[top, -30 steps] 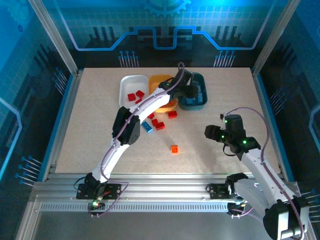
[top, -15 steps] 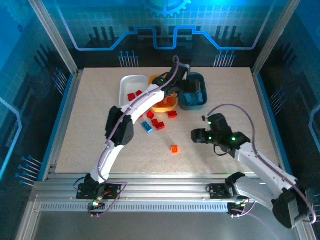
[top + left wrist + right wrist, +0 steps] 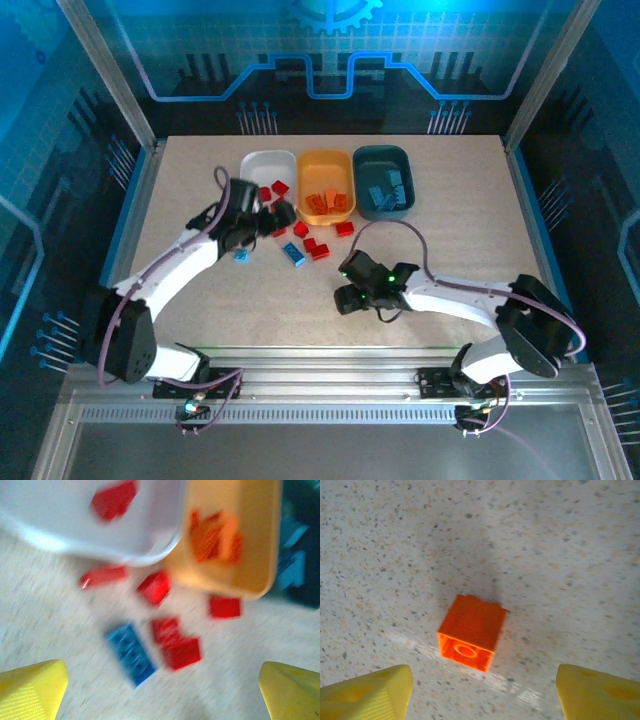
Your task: Sort the legos into containers by color
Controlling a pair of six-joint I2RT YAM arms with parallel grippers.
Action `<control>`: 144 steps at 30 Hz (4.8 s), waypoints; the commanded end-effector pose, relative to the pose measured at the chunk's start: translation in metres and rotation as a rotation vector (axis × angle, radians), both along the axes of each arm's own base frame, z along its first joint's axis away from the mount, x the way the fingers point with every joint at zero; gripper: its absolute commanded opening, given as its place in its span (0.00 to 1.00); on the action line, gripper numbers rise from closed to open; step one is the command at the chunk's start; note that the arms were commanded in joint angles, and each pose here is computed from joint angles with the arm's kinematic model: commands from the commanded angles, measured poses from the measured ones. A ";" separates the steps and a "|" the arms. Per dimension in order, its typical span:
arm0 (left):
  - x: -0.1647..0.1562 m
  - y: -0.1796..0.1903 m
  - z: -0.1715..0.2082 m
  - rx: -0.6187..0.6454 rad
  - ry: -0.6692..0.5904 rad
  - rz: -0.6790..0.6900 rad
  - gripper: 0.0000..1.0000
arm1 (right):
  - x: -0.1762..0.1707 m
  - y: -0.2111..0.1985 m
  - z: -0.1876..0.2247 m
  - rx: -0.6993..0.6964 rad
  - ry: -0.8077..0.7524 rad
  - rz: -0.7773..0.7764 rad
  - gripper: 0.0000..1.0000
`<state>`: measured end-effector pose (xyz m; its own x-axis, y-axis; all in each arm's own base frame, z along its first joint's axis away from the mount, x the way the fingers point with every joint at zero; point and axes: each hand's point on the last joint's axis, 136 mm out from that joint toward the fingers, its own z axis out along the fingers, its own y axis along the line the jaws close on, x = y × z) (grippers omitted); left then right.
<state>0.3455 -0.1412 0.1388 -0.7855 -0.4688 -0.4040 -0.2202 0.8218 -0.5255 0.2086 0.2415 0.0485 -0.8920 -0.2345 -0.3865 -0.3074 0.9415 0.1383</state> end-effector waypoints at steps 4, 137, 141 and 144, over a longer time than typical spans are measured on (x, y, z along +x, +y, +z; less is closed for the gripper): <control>-0.053 0.012 -0.010 -0.052 0.012 0.016 0.99 | 0.014 0.018 -0.005 -0.046 -0.026 -0.078 0.73; -0.094 0.066 -0.010 -0.168 0.039 0.150 0.99 | 0.273 0.185 0.066 0.069 -0.348 0.333 0.50; -0.101 0.067 -0.016 -0.166 0.050 0.152 0.99 | 0.278 0.188 0.064 0.048 -0.344 0.337 0.63; -0.103 0.065 -0.019 -0.180 0.054 0.149 0.99 | 0.276 0.190 0.076 0.056 -0.362 0.346 0.72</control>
